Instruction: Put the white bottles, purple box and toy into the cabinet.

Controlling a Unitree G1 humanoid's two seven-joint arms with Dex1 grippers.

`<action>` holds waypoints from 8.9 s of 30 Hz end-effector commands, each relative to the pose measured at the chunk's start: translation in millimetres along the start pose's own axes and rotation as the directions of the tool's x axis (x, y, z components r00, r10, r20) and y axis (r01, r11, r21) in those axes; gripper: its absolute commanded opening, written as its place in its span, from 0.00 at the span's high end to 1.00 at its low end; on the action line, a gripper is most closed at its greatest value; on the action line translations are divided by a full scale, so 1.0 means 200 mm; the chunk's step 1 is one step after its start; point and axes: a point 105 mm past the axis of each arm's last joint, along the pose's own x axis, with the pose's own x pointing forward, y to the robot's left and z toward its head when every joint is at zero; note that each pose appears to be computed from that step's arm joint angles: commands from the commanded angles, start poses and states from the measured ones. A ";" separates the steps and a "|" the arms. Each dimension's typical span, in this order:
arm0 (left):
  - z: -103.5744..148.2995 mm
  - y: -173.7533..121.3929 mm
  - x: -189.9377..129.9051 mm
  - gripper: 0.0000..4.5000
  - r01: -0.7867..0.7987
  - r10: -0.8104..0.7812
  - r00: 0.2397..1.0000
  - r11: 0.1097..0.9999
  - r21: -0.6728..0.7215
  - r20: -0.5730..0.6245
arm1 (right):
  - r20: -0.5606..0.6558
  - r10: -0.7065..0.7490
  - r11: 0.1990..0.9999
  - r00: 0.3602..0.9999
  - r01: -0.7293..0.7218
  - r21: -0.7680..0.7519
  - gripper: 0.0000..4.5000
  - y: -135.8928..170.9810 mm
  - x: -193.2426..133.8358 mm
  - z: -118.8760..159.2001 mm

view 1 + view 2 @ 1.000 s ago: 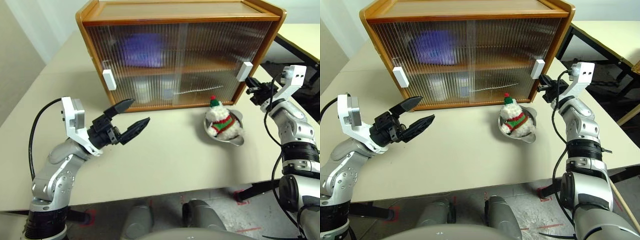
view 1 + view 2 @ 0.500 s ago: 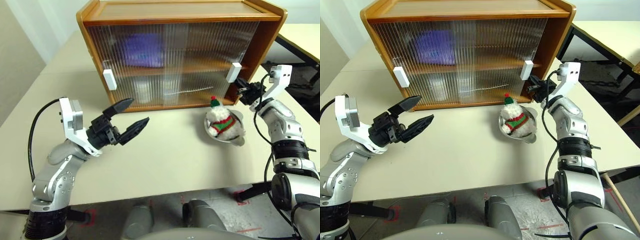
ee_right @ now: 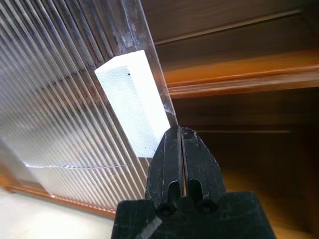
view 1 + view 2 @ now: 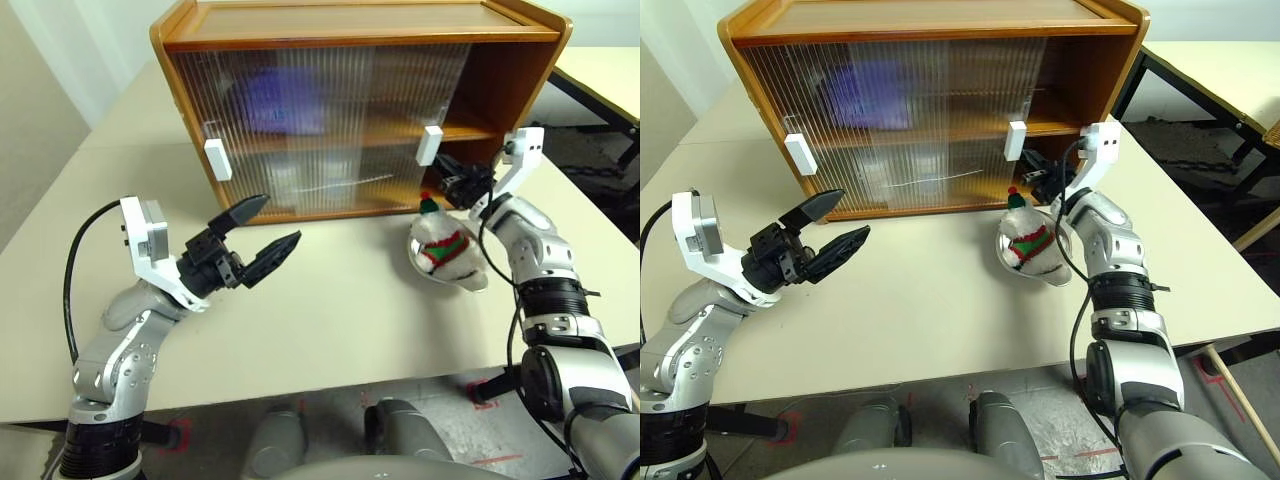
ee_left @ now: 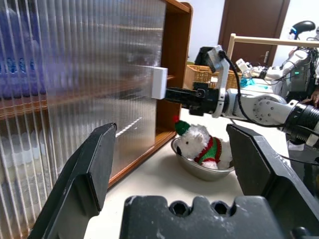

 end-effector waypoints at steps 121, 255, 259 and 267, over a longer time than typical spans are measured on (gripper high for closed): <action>-0.03 0.01 0.03 0.00 0.047 -0.047 0.999 0.999 -0.007 -0.016 | -0.712 0.282 0.939 0.643 -0.339 0.066 0.98 0.01 -0.49 -0.09; -0.04 -0.02 0.09 0.00 0.055 -0.055 0.998 0.998 -0.034 -0.007 | -0.385 -0.021 0.723 0.923 0.280 0.631 0.92 -0.35 -0.68 -0.29; -0.04 -0.02 0.09 0.00 0.056 -0.056 0.998 0.998 -0.035 -0.008 | -0.383 -0.030 0.726 0.923 0.284 0.627 0.92 -0.36 -0.69 -0.28; -0.04 -0.02 0.09 0.00 0.057 -0.057 0.998 0.998 -0.033 -0.009 | -0.218 0.001 0.604 0.976 0.173 0.778 0.92 -0.32 -0.67 -0.17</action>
